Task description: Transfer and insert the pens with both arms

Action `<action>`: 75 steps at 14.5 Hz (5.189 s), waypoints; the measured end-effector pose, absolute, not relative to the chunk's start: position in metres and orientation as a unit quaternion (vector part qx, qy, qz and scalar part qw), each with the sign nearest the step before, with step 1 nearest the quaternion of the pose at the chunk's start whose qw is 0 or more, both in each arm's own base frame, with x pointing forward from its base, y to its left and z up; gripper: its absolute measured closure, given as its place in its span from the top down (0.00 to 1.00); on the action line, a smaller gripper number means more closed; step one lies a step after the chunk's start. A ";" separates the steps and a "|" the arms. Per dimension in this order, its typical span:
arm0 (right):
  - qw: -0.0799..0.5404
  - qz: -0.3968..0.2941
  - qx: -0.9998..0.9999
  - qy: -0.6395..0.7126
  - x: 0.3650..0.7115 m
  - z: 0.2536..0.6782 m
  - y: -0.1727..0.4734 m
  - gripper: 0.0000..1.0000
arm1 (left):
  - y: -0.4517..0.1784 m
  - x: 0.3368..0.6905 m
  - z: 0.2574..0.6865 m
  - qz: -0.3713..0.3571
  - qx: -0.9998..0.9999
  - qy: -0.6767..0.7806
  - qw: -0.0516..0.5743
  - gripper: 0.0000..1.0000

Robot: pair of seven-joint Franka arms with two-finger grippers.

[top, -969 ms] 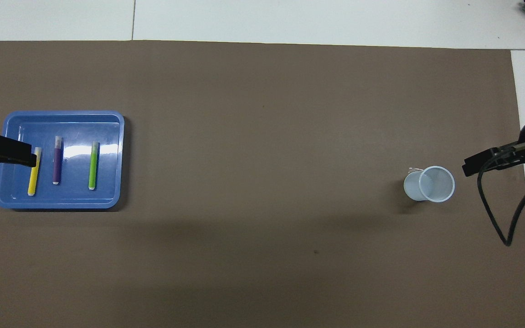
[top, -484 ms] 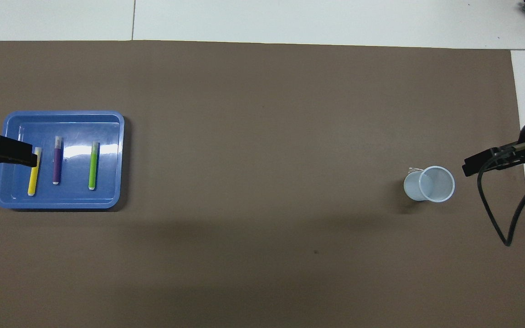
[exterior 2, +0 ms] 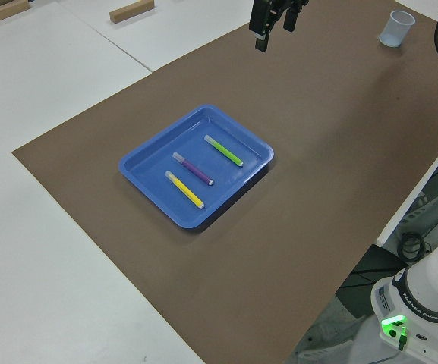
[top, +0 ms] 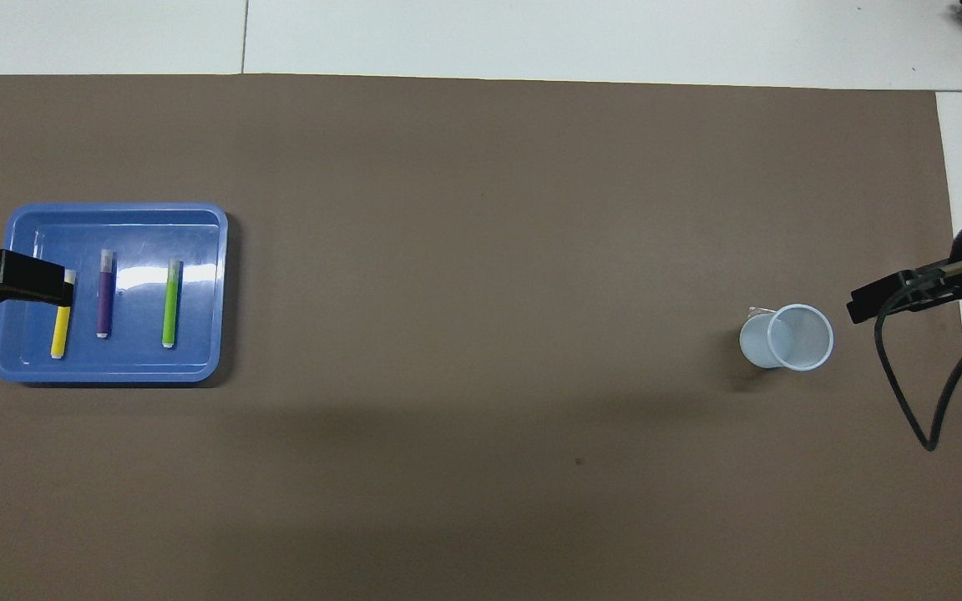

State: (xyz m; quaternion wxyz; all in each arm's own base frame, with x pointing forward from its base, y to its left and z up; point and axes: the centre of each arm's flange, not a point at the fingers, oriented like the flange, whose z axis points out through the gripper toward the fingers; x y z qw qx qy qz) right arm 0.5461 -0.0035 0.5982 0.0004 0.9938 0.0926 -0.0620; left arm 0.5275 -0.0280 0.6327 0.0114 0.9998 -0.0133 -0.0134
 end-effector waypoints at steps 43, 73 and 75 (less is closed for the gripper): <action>0.000 -0.062 0.994 0.093 0.546 0.598 -0.003 1.00 | 0.012 0.518 0.516 -0.022 1.000 -0.014 0.013 1.00; 0.000 -0.062 0.994 0.093 0.546 0.598 -0.003 1.00 | 0.008 0.591 0.314 -0.009 1.000 -0.022 0.011 0.93; 0.000 -0.062 0.994 0.093 0.546 0.598 -0.003 1.00 | 0.007 0.591 0.313 -0.006 1.000 -0.022 0.011 0.90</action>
